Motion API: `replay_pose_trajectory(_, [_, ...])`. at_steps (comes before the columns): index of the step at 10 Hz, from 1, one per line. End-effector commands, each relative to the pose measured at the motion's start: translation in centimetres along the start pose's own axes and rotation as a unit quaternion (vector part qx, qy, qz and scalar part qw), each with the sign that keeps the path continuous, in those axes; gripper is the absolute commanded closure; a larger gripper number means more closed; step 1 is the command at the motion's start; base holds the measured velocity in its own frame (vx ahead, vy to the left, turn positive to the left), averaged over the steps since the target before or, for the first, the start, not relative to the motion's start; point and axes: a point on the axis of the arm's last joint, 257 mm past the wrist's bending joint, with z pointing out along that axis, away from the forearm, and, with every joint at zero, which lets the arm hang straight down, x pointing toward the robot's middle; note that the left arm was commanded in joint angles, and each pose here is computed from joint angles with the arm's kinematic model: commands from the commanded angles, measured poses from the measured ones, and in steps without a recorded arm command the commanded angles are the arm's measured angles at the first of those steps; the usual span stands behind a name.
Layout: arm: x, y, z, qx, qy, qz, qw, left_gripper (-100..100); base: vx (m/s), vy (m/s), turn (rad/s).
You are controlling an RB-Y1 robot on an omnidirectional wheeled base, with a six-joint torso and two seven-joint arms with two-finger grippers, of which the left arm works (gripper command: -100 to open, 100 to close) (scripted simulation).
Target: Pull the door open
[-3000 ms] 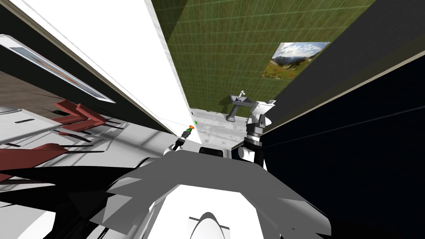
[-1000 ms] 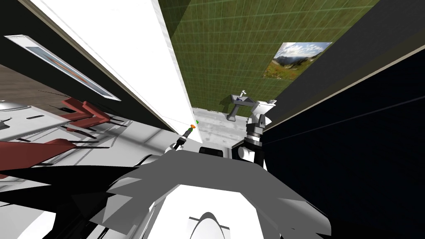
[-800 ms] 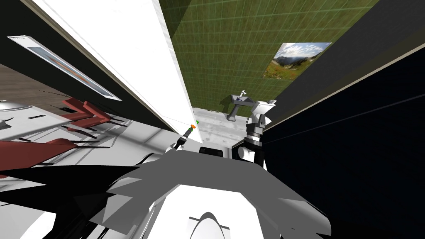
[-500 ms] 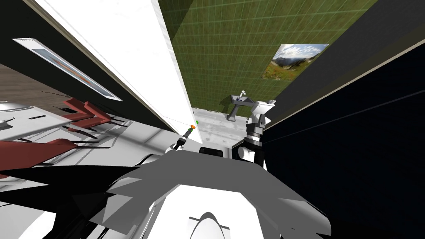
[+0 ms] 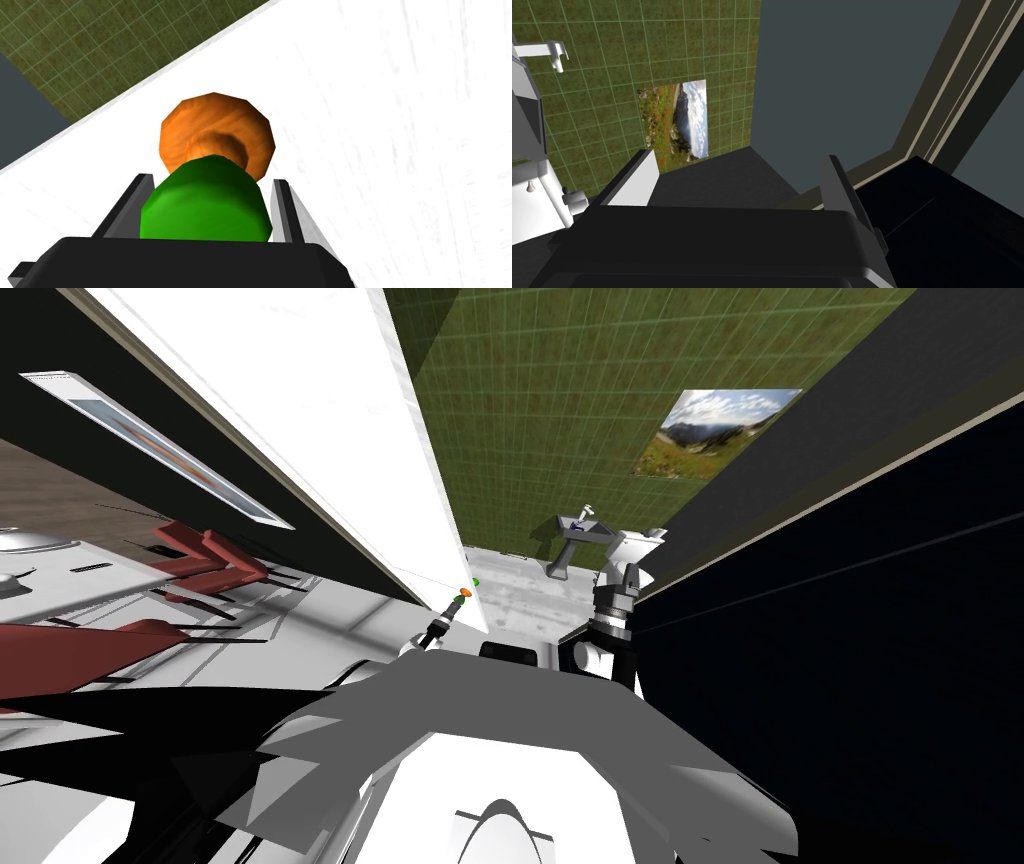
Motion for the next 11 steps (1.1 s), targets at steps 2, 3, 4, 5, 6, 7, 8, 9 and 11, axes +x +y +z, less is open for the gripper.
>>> replay_pose_trajectory(2, [1.13,-0.68,0.34,0.008,0.008,-0.043,0.9990,100,-0.027,0.014,-0.002])
replay_pose_trajectory(3, [1.13,-0.68,0.34,0.008,0.008,-0.047,0.9988,100,-0.027,0.003,-0.001])
replay_pose_trajectory(4, [1.27,-0.80,0.47,0.009,0.010,-0.067,0.9977,100,-0.029,0.009,0.003])
replay_pose_trajectory(5, [1.30,-0.71,0.41,0.008,0.011,-0.069,0.9975,100,-0.022,0.012,0.002])
replay_pose_trajectory(6, [1.43,-0.91,0.59,0.010,0.012,-0.089,0.9959,100,-0.024,0.010,0.010])
replay_pose_trajectory(7, [1.58,-1.04,0.73,0.011,0.015,-0.104,0.9944,100,-0.051,0.014,0.009])
replay_pose_trajectory(8, [1.58,-1.04,0.73,0.011,0.015,-0.113,0.9934,100,-0.034,0.010,-0.009])
replay_pose_trajectory(9, [1.74,-1.16,0.85,0.012,0.017,-0.132,0.9910,100,-0.027,0.007,0.011])
replay_pose_trajectory(11, [1.74,-1.16,0.85,0.012,0.017,-0.135,0.9906,100,-0.014,0.007,0.003])
